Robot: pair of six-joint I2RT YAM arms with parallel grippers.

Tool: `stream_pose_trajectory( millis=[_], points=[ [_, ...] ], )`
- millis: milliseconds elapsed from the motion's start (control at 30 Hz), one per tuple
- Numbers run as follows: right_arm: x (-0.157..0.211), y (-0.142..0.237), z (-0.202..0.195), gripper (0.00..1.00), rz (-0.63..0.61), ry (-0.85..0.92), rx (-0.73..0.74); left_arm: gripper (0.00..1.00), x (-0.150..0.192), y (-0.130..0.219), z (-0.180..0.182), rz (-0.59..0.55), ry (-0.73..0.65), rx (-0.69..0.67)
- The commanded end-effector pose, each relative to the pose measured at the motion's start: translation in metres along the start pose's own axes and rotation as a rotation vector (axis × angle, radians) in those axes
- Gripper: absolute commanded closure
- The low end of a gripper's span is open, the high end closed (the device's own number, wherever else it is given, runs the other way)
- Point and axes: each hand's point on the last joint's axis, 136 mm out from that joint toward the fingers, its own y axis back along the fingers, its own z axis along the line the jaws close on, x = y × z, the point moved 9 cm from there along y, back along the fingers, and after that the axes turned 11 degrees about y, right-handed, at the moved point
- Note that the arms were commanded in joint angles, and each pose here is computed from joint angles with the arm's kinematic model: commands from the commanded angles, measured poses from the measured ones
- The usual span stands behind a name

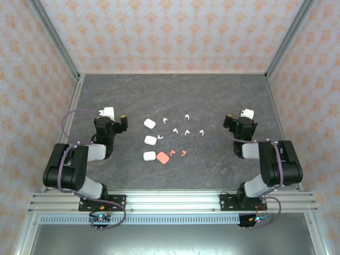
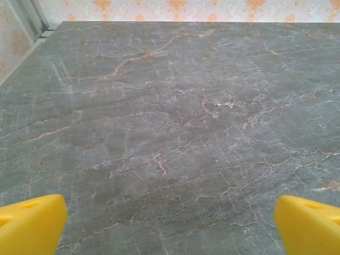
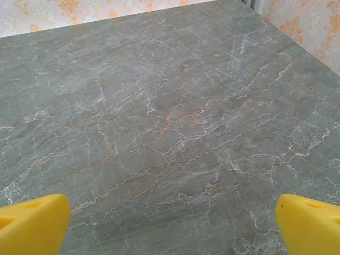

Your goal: Insert the wireless bluetooth earbuds into the charging case

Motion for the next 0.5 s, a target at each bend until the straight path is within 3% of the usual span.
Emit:
stream_pose_trajectory(
  millis=[0, 467],
  points=[
    [-0.0072, -0.0021, -0.0004, 0.01, -0.018, -0.01, 0.001, 0.0, -0.0037, -0.002, -0.0004, -0.008, 0.0, -0.021],
    [-0.0075, -0.002, -0.0006, 0.01, -0.02, -0.011, 0.002, 0.0, -0.0036, -0.002, -0.0005, -0.007, -0.001, -0.021]
  ],
)
